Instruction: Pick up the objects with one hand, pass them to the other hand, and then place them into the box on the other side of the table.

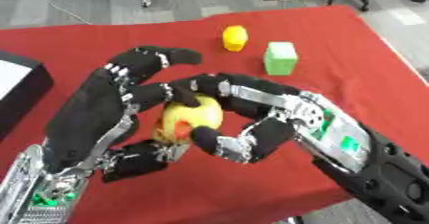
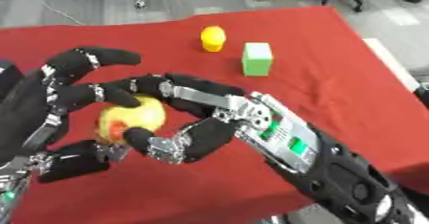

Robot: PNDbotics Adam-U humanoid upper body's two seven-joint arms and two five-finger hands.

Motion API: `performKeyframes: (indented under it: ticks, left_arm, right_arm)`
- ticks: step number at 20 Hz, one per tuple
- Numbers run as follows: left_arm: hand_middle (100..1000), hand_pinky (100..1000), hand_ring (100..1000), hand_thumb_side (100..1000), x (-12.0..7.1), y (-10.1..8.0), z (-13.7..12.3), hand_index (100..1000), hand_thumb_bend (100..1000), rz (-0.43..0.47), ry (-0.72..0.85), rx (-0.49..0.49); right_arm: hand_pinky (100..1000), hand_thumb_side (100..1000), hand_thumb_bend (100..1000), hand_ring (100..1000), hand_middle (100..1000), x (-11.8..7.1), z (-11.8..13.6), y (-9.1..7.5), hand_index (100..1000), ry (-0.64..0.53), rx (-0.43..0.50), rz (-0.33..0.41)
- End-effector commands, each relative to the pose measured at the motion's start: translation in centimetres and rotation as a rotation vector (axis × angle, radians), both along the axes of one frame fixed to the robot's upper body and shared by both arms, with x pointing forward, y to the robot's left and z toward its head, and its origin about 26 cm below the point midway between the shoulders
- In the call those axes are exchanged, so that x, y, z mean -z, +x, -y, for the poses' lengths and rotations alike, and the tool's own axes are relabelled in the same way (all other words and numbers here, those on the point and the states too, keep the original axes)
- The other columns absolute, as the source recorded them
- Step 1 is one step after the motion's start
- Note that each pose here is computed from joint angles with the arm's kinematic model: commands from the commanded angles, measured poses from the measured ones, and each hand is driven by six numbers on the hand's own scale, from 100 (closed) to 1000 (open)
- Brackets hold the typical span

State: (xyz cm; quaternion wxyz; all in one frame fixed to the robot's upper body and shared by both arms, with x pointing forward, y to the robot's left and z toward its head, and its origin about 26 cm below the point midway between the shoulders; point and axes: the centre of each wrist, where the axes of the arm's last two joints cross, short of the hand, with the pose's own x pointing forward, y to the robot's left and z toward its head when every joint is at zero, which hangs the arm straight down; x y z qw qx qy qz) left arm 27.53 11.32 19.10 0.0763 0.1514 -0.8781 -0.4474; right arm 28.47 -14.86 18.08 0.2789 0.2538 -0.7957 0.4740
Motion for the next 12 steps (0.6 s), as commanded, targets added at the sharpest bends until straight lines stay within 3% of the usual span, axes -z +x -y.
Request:
performKeyframes:
  ticks: [1,12]
  left_arm:
    - [777,786,770,131,-0.5,0.2,-0.4,501,153,0.009,-0.015,-0.023]
    - [778,787,770,140,0.2,0.4,-0.7,502,149,-0.010,0.005,-0.055]
  right_arm:
    - [1000,542,100,654,874,-0.9,0.3,-0.1,923,0.037,0.020,0.011]
    - [1000,546,100,660,882,-2.0,1.2,0.5,924,0.148,0.139,-0.021]
